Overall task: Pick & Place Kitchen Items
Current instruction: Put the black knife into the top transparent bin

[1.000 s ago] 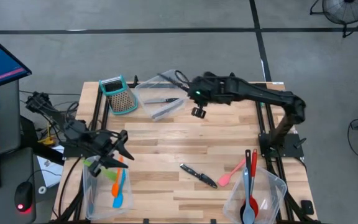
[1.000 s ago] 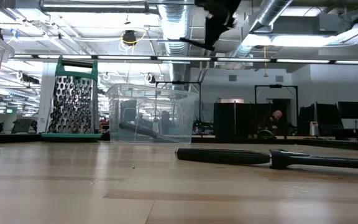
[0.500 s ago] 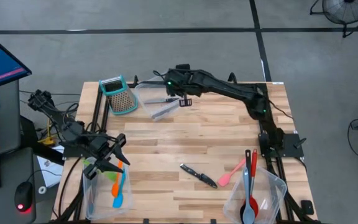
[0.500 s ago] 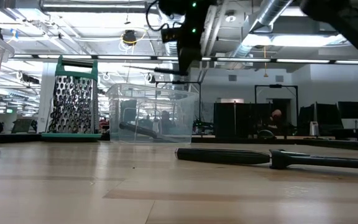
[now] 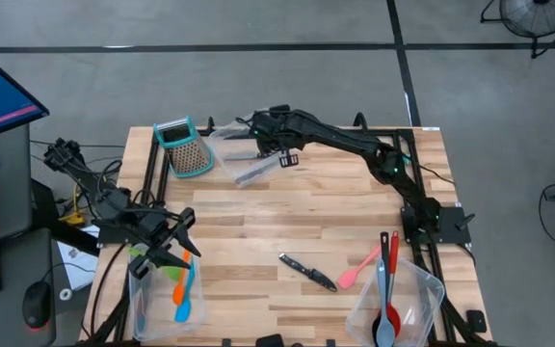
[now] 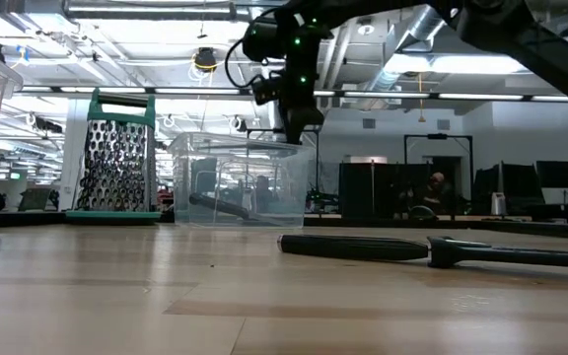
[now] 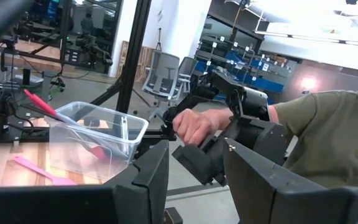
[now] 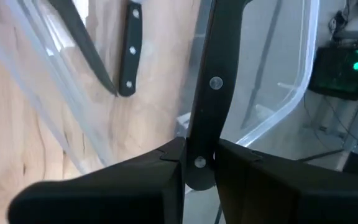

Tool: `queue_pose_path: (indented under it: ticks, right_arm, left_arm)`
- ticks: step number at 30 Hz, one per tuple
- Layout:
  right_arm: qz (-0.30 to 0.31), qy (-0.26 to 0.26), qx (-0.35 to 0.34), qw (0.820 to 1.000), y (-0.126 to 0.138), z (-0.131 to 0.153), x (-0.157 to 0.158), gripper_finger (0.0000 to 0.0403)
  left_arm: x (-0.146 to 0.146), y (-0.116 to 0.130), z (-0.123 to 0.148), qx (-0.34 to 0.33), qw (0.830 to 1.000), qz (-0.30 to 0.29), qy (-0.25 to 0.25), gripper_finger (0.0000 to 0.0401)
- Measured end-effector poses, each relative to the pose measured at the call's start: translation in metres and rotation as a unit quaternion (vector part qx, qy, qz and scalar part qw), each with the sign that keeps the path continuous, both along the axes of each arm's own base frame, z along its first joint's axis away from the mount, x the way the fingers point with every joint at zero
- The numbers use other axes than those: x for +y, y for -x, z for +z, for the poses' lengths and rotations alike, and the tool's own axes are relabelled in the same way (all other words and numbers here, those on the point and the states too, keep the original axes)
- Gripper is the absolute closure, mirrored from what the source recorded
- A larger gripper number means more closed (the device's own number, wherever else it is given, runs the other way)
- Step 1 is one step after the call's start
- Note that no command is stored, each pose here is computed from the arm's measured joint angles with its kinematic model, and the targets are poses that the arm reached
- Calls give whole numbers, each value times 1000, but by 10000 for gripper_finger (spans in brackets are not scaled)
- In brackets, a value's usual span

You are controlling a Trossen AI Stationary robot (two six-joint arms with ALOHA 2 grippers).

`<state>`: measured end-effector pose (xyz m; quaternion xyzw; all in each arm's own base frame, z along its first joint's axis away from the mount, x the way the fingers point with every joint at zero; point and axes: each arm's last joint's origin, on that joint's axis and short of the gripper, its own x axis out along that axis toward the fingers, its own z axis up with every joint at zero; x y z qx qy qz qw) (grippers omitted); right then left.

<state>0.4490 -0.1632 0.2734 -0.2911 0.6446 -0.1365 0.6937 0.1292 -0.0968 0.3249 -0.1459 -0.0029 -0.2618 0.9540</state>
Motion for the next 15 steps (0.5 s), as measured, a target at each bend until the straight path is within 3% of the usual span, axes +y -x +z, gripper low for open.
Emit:
queue_pose_path:
  ticks: [5,15]
  right_arm:
    - [21,-39,-13,999,-1,-1,-2,359]
    - [3,-80,-47,996,2,-1,-14,359]
  left_arm:
    - [0,0,0,0,1000,-1,-1,270]
    - [0,0,0,-1,1000,-1,-1,270]
